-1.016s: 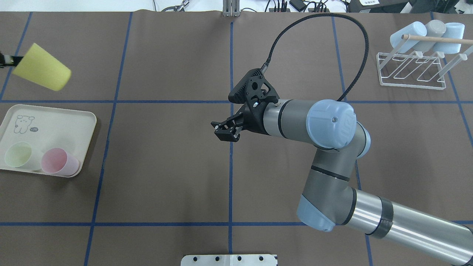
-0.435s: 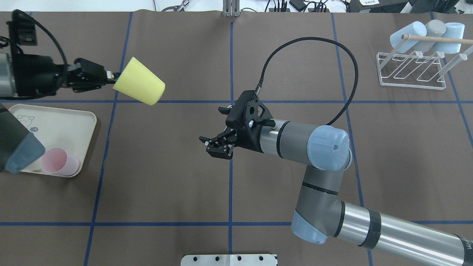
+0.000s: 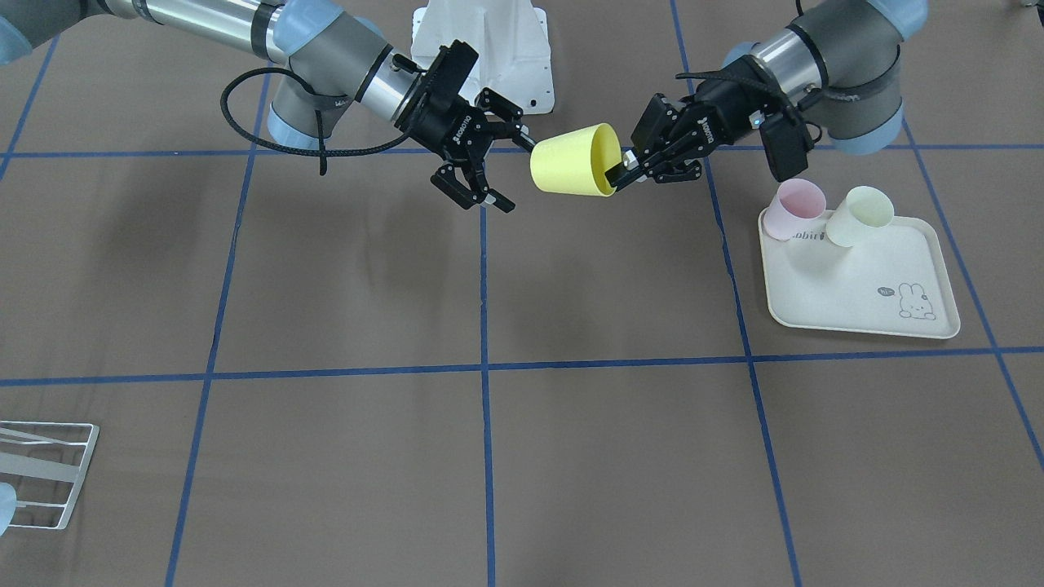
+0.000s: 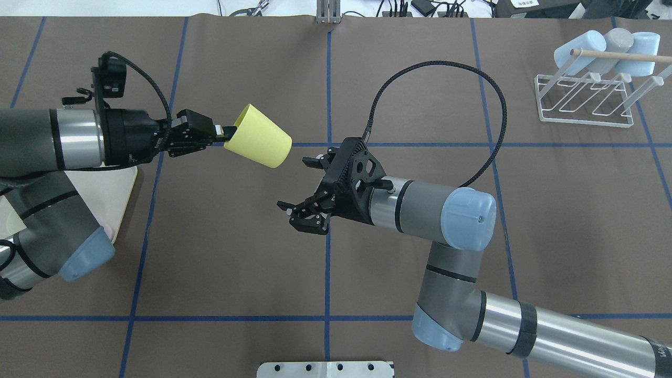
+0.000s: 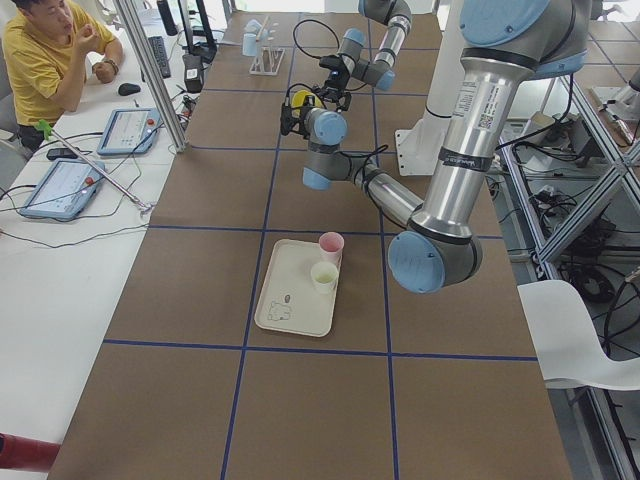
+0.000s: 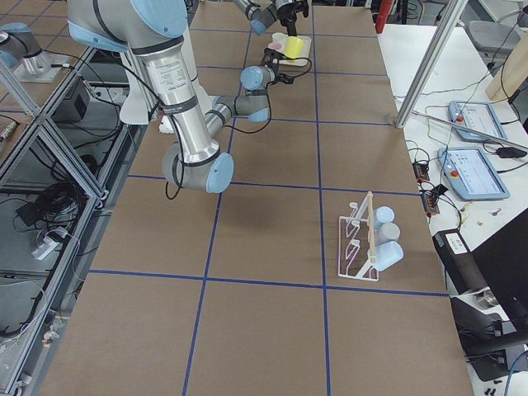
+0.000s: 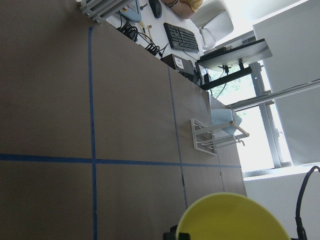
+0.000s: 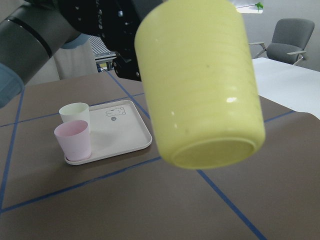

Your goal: Transfer IKEA cup to right arm and place on rack

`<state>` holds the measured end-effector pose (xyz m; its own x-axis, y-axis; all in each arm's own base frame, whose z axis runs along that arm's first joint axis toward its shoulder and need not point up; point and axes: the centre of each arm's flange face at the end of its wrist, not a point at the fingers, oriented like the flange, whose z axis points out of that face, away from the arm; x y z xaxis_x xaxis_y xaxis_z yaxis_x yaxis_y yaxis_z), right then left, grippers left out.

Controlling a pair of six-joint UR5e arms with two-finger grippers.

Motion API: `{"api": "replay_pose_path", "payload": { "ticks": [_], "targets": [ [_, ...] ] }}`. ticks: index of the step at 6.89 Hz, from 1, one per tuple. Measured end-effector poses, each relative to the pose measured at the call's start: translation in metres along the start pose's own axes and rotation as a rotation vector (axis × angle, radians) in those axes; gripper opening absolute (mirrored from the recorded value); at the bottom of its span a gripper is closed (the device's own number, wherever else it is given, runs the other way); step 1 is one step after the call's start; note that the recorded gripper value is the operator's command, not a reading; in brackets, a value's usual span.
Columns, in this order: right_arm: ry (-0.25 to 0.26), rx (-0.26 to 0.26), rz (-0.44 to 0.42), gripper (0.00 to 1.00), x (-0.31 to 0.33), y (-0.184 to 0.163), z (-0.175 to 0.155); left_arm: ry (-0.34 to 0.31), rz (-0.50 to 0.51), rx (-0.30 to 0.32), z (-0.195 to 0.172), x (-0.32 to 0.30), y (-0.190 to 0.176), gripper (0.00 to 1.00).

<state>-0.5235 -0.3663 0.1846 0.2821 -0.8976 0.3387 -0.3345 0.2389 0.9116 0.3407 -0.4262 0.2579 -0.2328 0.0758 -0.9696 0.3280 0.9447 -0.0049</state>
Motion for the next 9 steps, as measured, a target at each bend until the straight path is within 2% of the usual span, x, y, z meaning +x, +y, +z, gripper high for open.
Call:
{"api": "replay_pose_path", "payload": {
  "ticks": [3,6,7,9],
  "targets": [
    [-0.002,0.006,-0.001,0.99,-0.001,-0.002,0.0,-0.013,-0.018,-0.031,0.026,-0.003,0.031,0.0],
    [-0.002,0.011,-0.002,0.98,0.0,-0.004,-0.001,-0.036,-0.027,-0.043,0.031,-0.016,0.038,0.0],
    [-0.002,0.011,-0.002,0.91,0.0,-0.004,-0.001,-0.04,-0.028,-0.044,0.032,-0.018,0.039,0.0],
    [-0.002,0.011,-0.002,0.44,0.0,-0.004,-0.001,-0.042,-0.028,-0.044,0.032,-0.018,0.039,0.0]
  ]
}}
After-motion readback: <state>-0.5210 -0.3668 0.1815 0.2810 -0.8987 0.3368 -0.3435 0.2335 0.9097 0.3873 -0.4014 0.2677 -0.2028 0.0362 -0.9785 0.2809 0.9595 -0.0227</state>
